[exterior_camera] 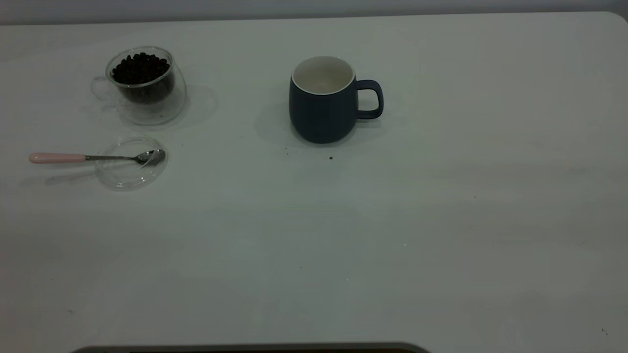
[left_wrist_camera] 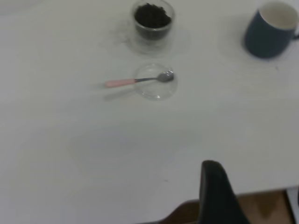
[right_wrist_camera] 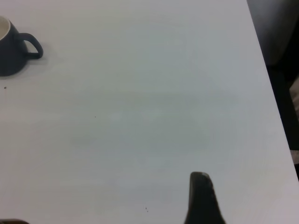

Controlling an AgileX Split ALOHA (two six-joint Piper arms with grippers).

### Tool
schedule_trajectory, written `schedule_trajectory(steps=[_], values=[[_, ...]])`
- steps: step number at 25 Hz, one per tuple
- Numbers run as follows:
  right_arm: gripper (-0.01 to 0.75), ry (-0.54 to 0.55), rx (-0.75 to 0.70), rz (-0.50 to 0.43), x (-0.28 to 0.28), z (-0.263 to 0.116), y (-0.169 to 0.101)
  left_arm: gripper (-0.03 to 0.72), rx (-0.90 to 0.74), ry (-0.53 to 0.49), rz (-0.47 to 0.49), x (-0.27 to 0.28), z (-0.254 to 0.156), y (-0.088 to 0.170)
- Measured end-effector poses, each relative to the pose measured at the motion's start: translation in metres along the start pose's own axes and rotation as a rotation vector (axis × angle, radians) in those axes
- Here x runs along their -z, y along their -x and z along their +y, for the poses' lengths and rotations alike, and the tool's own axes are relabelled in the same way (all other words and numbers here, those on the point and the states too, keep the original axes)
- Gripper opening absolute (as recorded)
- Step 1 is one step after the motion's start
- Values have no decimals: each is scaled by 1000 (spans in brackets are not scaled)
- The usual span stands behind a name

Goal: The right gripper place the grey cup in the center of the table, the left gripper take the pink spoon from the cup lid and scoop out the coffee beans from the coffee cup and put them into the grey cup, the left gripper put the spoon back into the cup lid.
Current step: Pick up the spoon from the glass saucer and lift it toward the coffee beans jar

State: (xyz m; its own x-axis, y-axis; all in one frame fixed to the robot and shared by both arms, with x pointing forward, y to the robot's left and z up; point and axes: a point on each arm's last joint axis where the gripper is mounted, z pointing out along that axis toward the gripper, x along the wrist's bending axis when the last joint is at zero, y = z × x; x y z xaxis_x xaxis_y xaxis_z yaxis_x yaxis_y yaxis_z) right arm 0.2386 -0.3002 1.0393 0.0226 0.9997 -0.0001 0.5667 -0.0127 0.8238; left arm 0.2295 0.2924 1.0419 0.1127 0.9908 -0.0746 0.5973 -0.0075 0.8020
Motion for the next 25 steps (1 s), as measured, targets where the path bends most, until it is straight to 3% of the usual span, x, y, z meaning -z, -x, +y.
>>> schedule_trajectory(steps=[3, 9, 15, 21, 25], values=[[531, 1, 0, 0, 0, 0, 0, 403, 113, -43, 34, -13, 23, -4], [531, 1, 0, 0, 0, 0, 0, 389, 181, -167, 73, -62, 78, -10], [531, 1, 0, 0, 0, 0, 0, 389, 278, -366, 237, -141, 117, -29], [531, 1, 0, 0, 0, 0, 0, 389, 340, -581, 376, -219, 135, -74], [531, 1, 0, 0, 0, 0, 0, 389, 413, -716, 351, -257, 127, -116]])
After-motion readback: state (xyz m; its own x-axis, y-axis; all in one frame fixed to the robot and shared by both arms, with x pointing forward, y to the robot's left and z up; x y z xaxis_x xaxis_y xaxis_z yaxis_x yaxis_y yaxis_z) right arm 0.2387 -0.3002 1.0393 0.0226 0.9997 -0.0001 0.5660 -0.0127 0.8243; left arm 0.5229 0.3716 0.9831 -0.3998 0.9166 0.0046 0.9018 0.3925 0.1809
